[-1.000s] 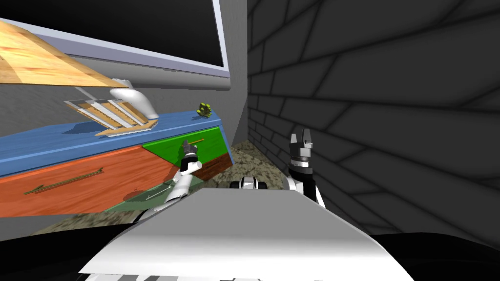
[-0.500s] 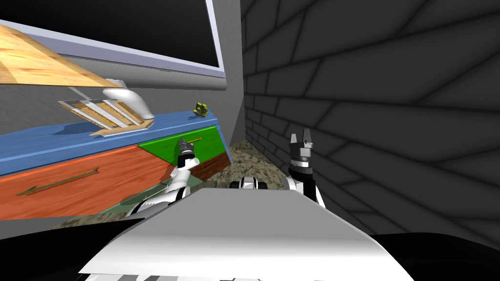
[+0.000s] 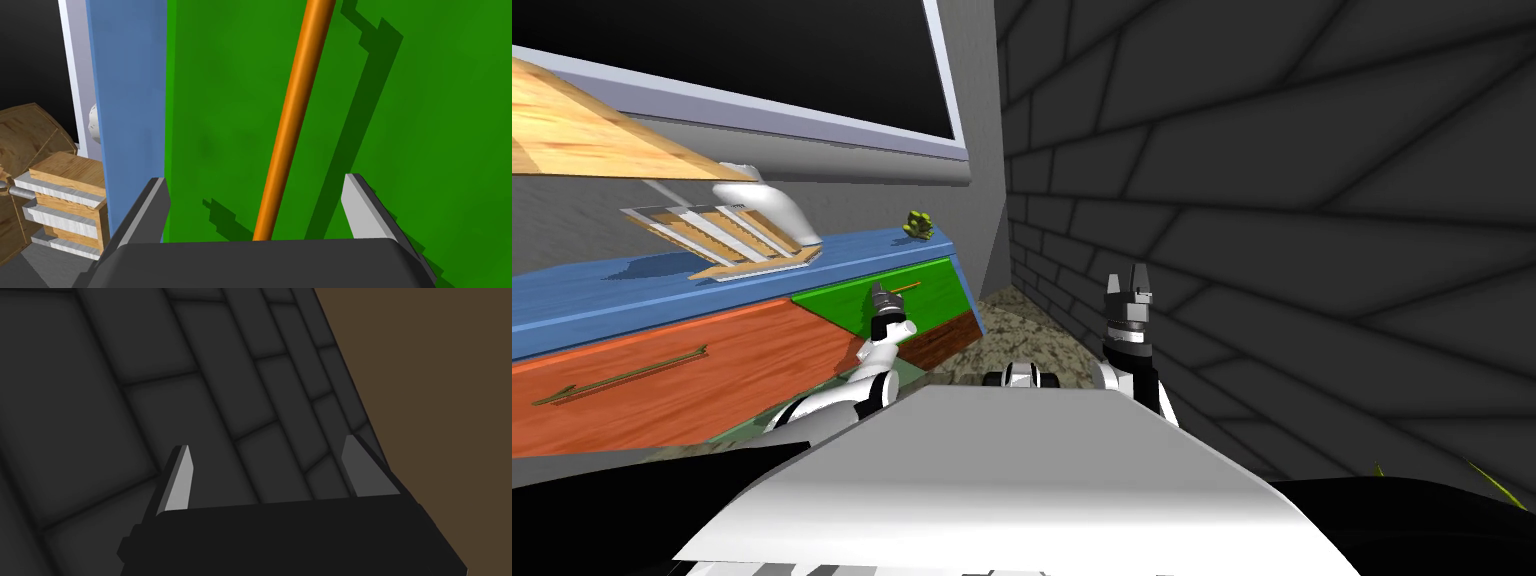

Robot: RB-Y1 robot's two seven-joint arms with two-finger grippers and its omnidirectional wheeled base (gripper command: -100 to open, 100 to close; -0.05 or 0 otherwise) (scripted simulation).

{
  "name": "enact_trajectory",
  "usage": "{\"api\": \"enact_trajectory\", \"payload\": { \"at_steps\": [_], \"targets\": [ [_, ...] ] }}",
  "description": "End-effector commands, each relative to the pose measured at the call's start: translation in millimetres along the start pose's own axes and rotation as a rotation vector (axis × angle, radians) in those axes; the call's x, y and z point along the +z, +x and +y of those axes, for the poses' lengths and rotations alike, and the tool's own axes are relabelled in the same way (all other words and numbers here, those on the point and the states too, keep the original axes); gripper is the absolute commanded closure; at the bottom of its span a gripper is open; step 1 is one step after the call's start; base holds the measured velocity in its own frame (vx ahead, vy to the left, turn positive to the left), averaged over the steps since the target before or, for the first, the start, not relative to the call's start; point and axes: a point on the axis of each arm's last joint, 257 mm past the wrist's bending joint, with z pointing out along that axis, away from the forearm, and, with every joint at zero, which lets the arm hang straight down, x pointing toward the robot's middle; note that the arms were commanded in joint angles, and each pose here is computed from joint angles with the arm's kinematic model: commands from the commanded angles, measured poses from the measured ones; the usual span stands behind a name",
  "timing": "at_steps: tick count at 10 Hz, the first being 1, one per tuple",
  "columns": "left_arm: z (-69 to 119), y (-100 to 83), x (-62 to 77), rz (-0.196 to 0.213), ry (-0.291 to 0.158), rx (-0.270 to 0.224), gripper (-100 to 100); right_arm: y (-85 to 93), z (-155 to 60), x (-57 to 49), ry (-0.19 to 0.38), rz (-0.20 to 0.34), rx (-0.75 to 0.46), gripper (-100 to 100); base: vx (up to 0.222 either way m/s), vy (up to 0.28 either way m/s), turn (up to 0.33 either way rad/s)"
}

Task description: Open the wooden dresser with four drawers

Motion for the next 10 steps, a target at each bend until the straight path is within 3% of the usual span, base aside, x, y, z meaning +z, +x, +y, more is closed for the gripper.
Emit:
{"api": "enact_trajectory", "payload": {
  "at_steps": [1,2,4,5,6,7,8,9,10],
  "targets": [
    [-23.4,-16.5,23.1,-0.044,0.037,-0.010,-100,0.1,0,0.1,0.000,0.000,0.000,0,-0.089,-0.057,-0.124],
    [-30.3,-12.7,25.3,-0.037,0.051,-0.014,-100,0.1,0,0.1,0.000,0.000,0.000,0,-0.040,-0.019,-0.027],
    [-9.8,-24.0,18.4,-0.058,0.007,-0.004,-100,0.0,0,0.0,0.000,0.000,0.000,0,0.003,0.003,0.007],
    [-16.9,-18.6,21.4,-0.050,0.023,-0.007,-100,0.0,0,0.0,0.000,0.000,0.000,0,0.000,0.000,0.000],
    [15.0,-6.6,0.8,-0.020,-0.036,0.003,100,0.0,0,0.0,0.000,0.000,0.000,0,0.082,0.050,0.167],
    [20.2,-10.6,-5.5,-0.022,-0.044,0.008,100,-0.1,0,-0.1,0.000,0.000,0.000,0,0.110,0.057,0.095],
    [40.8,5.3,-24.2,0.014,-0.082,0.014,100,0.0,0,-0.1,0.000,0.000,0.000,0,0.140,0.066,0.197],
    [42.8,3.3,-30.4,0.016,-0.082,0.016,100,-0.1,0,-0.1,0.000,0.000,0.000,0,0.100,0.056,0.101],
    [31.8,7.9,-27.2,0.027,-0.058,0.013,100,0.0,0,0.0,0.000,0.000,0.000,0,0.021,0.030,0.002]
  ]
}}
